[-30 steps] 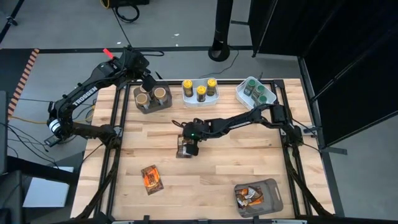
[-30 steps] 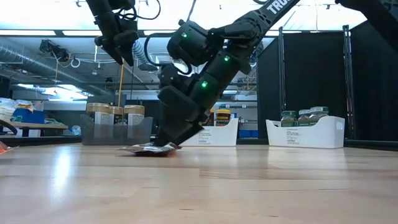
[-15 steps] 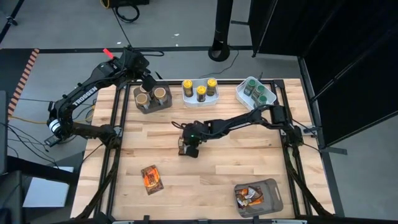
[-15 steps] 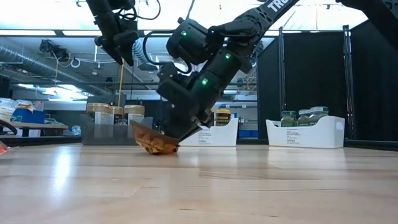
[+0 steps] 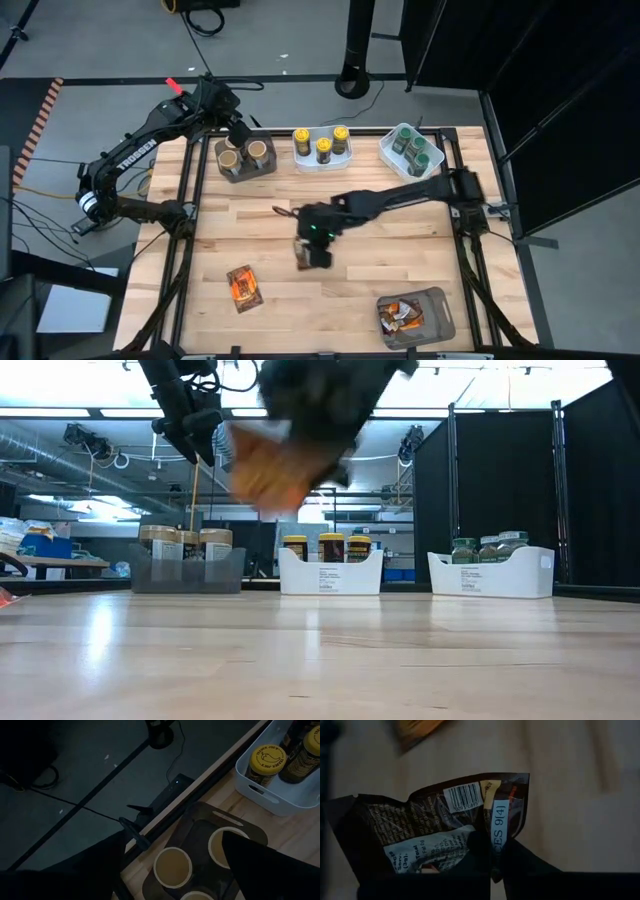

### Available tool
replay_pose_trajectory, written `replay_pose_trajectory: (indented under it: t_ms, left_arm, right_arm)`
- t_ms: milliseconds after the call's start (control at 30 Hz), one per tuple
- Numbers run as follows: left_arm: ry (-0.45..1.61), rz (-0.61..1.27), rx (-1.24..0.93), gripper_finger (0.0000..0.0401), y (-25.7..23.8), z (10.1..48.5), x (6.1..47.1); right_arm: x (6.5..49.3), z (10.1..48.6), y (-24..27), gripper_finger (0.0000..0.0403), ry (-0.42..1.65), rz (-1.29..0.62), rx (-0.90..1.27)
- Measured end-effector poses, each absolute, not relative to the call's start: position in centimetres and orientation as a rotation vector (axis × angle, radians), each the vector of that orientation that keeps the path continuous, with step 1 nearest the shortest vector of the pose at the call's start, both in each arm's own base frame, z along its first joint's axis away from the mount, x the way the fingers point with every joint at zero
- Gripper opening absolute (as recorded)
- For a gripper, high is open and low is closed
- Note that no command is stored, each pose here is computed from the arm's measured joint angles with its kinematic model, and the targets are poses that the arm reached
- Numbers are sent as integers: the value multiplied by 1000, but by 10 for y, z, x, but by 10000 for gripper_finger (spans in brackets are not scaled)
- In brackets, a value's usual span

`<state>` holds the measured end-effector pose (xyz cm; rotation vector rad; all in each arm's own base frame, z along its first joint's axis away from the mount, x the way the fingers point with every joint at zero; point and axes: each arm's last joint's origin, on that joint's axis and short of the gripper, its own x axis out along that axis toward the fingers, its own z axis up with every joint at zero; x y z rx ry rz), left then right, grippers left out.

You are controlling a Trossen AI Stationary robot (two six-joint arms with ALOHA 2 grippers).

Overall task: Sort spices by type
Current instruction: Put the orange seasoning pack into the bottom black bin

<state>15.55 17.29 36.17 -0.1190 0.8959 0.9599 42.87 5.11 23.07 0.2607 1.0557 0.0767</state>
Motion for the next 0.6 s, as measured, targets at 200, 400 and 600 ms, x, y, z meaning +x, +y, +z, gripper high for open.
replay_pose_trajectory:
  t_ms: [200, 400, 600]
  left_arm:
    - [895, 960, -119, 337, 173, 362, 156]
    - [894, 960, -119, 337, 173, 362, 156]
    - [893, 960, -118, 337, 173, 362, 156]
  right_arm:
    - [356, 285, 110, 25, 1260, 74, 269]
    - [282, 313, 173, 25, 1401, -64, 357]
    - [227, 309, 219, 25, 1557, -225, 405]
